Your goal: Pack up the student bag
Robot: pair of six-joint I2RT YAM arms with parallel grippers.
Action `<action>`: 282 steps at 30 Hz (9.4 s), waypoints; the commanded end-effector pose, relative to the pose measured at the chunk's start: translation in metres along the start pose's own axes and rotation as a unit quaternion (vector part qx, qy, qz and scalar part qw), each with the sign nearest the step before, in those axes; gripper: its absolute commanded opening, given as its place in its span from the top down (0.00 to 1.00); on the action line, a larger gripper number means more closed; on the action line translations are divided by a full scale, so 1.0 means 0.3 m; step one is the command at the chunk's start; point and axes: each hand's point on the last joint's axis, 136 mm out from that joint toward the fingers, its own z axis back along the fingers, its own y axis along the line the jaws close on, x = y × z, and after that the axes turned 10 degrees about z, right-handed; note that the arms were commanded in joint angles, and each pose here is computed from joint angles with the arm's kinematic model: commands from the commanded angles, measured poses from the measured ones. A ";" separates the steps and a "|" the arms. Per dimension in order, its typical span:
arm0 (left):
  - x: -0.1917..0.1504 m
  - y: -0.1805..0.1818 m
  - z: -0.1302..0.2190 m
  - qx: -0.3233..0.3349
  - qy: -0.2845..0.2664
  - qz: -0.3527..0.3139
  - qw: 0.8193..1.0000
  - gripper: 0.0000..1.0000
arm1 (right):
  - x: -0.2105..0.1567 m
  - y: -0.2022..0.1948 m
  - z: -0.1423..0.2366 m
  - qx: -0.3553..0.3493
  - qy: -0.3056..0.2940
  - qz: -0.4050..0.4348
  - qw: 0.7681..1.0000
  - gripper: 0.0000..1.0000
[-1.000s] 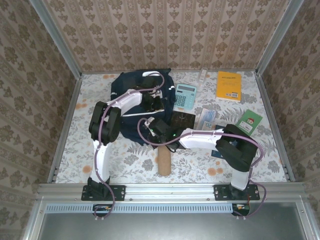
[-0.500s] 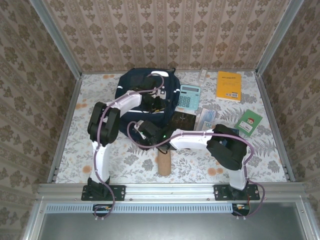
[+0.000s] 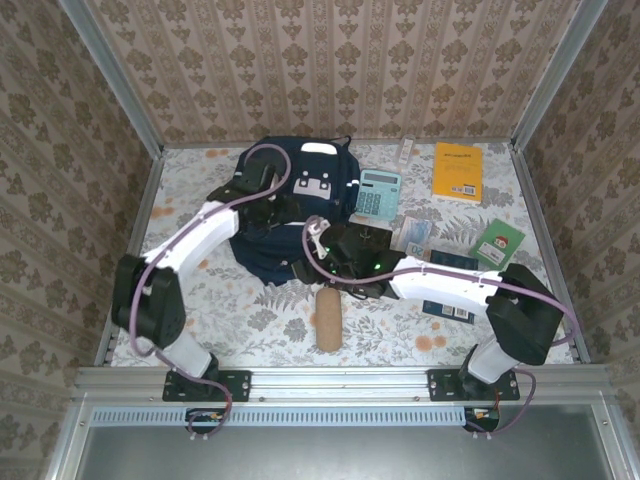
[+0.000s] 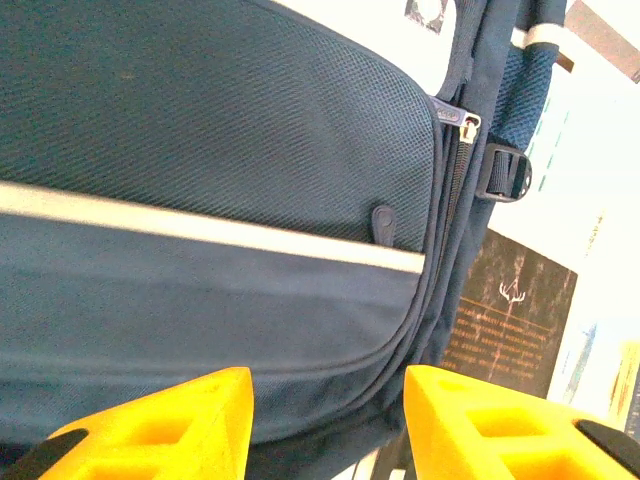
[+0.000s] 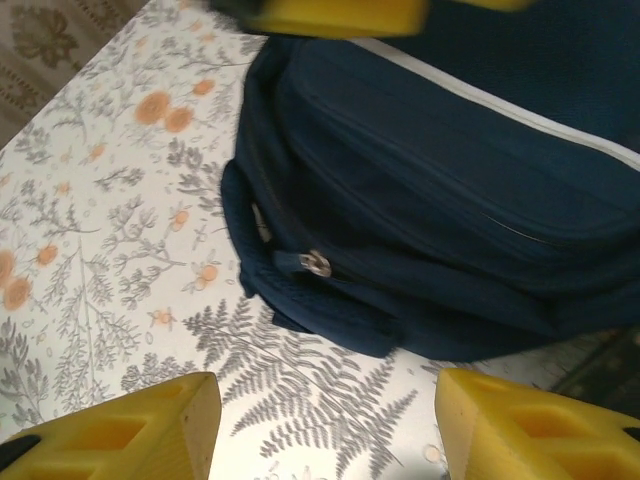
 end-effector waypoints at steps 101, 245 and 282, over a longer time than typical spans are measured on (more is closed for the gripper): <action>-0.265 0.221 0.073 -0.068 -0.008 -0.087 0.994 0.41 | 0.064 -0.257 -0.248 0.001 0.082 -0.428 0.900 1.00; -0.244 0.384 0.130 0.071 -0.078 -0.021 0.994 1.00 | -0.085 -0.300 -0.107 -0.002 0.141 -0.450 0.882 0.45; -0.353 0.290 0.123 0.023 -0.076 -0.043 0.996 1.00 | 0.093 -0.412 -0.422 -0.006 0.148 -0.405 0.902 0.54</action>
